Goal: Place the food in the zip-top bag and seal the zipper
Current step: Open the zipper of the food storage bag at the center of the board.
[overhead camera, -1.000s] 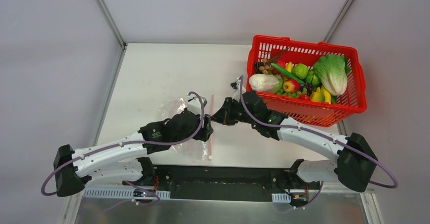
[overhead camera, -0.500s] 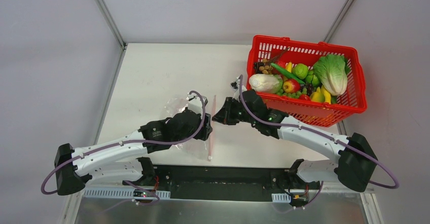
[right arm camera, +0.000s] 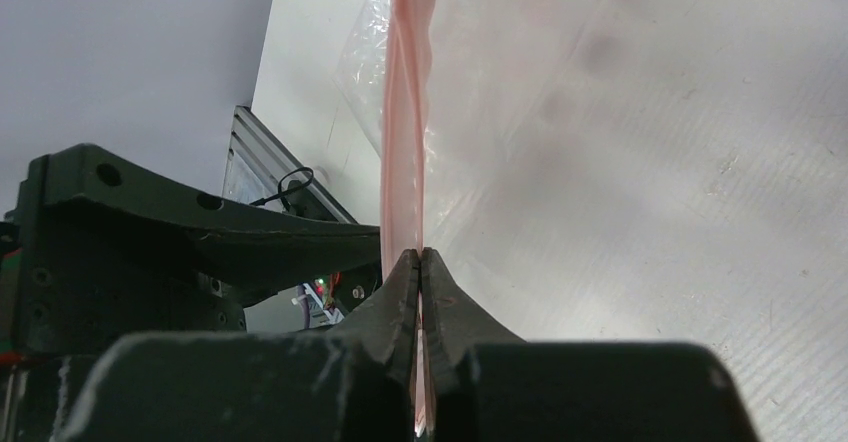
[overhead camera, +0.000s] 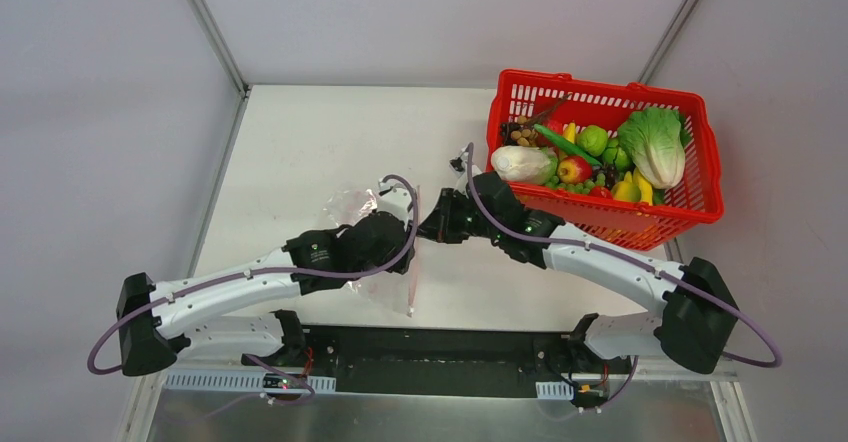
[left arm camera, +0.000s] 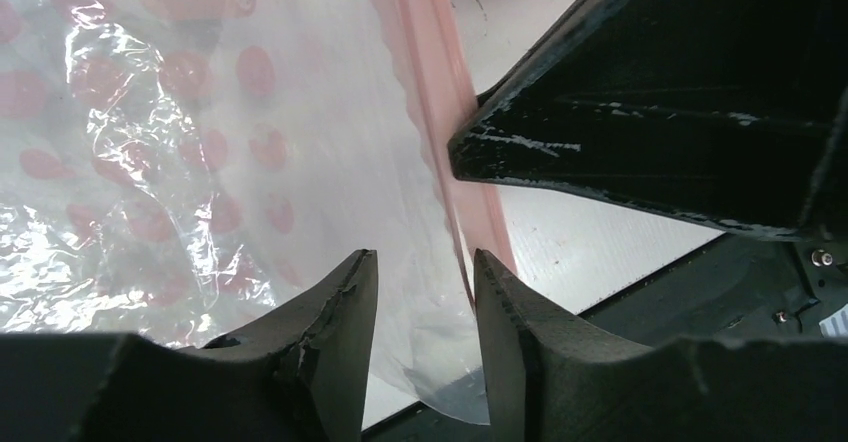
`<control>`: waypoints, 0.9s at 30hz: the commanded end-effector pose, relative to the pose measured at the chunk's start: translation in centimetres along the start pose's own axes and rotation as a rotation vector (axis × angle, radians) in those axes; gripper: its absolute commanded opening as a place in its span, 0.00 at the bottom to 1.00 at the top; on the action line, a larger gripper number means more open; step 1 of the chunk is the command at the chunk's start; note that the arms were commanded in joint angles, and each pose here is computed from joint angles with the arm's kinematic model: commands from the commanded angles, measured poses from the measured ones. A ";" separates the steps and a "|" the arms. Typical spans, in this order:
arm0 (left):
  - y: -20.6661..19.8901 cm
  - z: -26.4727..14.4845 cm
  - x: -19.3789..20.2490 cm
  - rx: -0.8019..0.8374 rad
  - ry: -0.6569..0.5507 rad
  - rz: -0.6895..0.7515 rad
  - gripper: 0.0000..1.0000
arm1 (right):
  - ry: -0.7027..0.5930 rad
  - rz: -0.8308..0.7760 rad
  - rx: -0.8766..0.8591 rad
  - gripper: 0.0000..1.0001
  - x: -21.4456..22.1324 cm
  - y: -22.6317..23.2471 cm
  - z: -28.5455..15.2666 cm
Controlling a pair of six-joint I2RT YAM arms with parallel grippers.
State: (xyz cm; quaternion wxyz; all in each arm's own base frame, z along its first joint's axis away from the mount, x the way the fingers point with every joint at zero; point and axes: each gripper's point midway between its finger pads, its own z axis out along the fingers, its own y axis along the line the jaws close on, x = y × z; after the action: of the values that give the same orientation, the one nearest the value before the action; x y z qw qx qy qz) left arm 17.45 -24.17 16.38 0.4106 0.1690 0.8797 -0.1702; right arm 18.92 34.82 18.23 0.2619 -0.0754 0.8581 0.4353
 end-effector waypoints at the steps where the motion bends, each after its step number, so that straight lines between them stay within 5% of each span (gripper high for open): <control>1: -0.9 -0.7 -1.5 -0.002 0.000 0.038 0.38 | -0.017 0.004 -0.038 0.00 -1.2 1.9 0.0; 8: -1.1 -0.7 -0.6 -0.014 0.036 0.039 0.19 | -0.040 0.029 -0.019 0.00 -1.6 1.6 0.1; 21: -0.6 0.0 -0.2 -0.052 0.033 0.022 0.19 | -0.035 0.023 -0.052 0.00 -1.4 2.2 -0.4; 27: -0.1 -0.2 -0.3 -0.048 -0.014 -0.015 0.00 | -0.028 0.017 -0.035 0.00 -1.0 1.5 -0.2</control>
State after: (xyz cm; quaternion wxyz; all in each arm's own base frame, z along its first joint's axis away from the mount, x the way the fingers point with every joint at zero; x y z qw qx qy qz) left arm 17.33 -24.56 16.09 0.4005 0.1688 0.8896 -0.1405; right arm 19.14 35.10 18.16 0.2548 -0.0624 0.8618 0.4342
